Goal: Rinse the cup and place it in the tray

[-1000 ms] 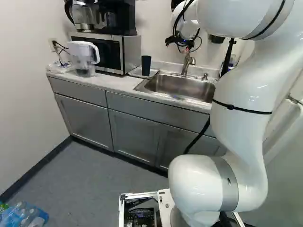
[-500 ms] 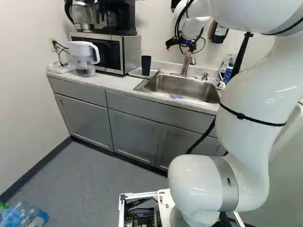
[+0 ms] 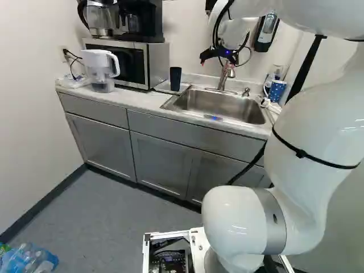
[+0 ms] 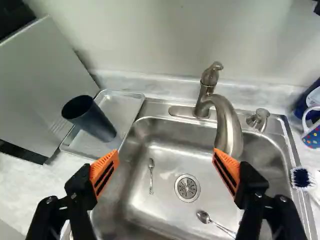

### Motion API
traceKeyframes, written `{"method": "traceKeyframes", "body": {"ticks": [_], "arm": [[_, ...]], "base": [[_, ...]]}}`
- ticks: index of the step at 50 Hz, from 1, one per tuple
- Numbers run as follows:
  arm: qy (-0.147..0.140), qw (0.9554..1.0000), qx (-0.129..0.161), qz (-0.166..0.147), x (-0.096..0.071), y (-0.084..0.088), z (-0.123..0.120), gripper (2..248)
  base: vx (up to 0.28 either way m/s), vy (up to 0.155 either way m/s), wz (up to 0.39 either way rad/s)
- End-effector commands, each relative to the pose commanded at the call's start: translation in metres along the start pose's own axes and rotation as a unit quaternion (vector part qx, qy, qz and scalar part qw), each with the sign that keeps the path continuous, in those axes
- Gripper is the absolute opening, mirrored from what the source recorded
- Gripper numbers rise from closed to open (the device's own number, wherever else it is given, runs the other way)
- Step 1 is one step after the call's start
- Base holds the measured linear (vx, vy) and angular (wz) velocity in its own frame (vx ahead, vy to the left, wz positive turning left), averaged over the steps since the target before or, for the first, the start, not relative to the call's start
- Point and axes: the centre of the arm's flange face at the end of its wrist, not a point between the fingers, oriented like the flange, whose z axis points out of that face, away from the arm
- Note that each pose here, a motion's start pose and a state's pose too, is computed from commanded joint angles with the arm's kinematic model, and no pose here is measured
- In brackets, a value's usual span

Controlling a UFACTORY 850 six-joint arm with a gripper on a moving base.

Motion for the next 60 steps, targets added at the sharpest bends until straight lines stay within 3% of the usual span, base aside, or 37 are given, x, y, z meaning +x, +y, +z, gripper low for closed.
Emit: {"method": "traceKeyframes", "body": {"ticks": [37, 60], "arm": [[-0.078, 0.9964, -0.026, 0.023, -0.031, 0.035, -0.026, 247], [-0.093, 0.9939, -0.044, 0.04, -0.041, 0.057, -0.039, 247]], "base": [[0.0, 0.0, 0.0], [0.0, 0.0, 0.0]]}}
